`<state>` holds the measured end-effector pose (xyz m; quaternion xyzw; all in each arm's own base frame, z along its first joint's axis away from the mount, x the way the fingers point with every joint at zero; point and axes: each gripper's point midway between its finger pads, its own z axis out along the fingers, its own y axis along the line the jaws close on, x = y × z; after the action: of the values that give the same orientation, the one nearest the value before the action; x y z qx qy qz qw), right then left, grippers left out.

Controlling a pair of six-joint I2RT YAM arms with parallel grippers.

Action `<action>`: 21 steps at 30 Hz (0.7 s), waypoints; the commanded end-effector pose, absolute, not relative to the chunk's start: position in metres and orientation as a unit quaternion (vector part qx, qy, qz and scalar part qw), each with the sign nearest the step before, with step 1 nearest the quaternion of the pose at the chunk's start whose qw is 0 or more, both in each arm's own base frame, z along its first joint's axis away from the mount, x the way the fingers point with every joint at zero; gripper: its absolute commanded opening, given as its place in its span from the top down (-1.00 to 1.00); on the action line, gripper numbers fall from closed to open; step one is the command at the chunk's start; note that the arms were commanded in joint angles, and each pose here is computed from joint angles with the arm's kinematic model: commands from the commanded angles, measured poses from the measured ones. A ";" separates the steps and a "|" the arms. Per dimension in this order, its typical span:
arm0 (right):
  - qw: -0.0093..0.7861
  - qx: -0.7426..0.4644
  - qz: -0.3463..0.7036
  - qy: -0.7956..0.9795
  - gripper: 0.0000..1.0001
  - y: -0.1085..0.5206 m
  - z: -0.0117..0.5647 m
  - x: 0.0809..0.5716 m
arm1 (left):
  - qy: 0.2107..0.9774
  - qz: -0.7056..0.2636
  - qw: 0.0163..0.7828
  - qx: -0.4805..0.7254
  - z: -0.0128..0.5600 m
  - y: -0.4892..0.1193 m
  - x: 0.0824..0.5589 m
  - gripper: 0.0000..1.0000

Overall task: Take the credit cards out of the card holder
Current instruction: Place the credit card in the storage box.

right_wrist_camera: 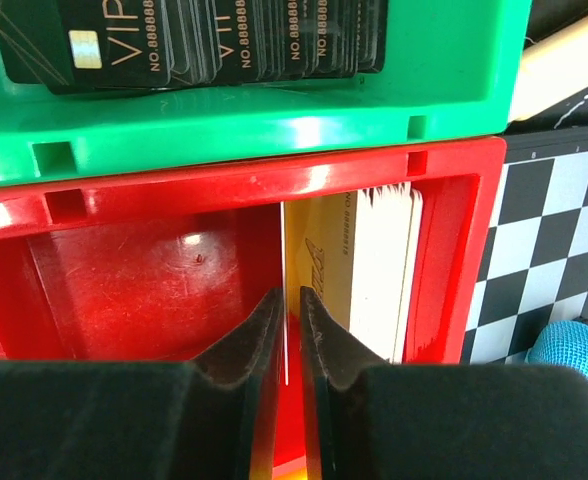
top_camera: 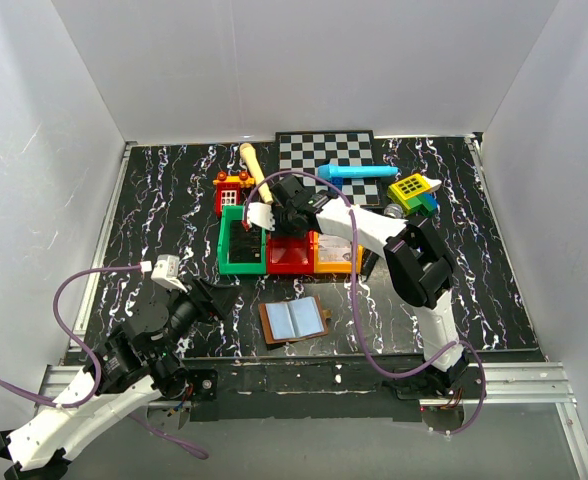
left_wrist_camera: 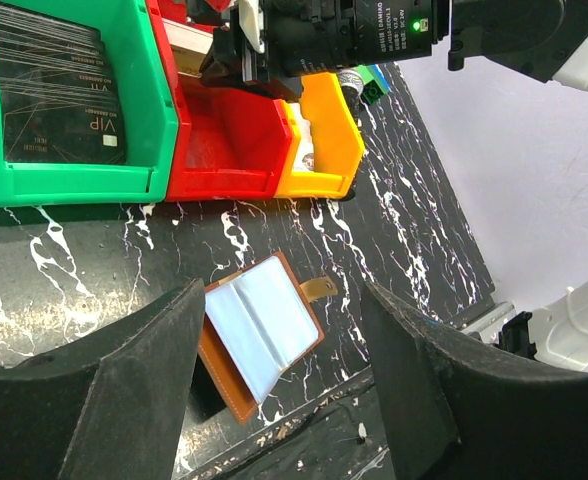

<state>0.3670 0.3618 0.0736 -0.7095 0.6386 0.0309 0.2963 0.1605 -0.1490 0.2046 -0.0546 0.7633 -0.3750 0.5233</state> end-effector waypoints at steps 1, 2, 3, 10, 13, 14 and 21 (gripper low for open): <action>0.332 -0.693 0.014 0.640 0.57 0.371 0.093 0.384 | 0.765 -0.369 0.526 -0.050 0.203 -0.150 0.163 -0.26; 0.333 -0.692 0.011 0.640 0.56 0.369 0.094 0.386 | 0.765 -0.370 0.525 -0.051 0.203 -0.150 0.163 -0.26; 0.334 -0.691 0.008 0.642 0.56 0.369 0.093 0.387 | 0.765 -0.369 0.526 -0.050 0.203 -0.150 0.163 -0.26; 0.339 -0.678 -0.014 0.652 0.54 0.366 0.094 0.396 | 0.764 -0.371 0.525 -0.049 0.203 -0.151 0.163 -0.26; 0.347 -0.670 -0.020 0.656 0.50 0.366 0.097 0.400 | 0.765 -0.370 0.524 -0.050 0.202 -0.151 0.163 -0.27; 0.347 -0.669 -0.023 0.657 0.36 0.365 0.096 0.401 | 0.765 -0.370 0.525 -0.049 0.202 -0.151 0.163 -0.26; 0.360 -0.658 -0.039 0.661 0.34 0.366 0.103 0.410 | 0.766 -0.369 0.524 -0.049 0.201 -0.151 0.163 -0.26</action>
<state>0.3923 0.3564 0.0878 -0.6790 0.6573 -0.0266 0.3259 0.1610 -0.1507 0.2048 -0.0530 0.7626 -0.3767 0.5231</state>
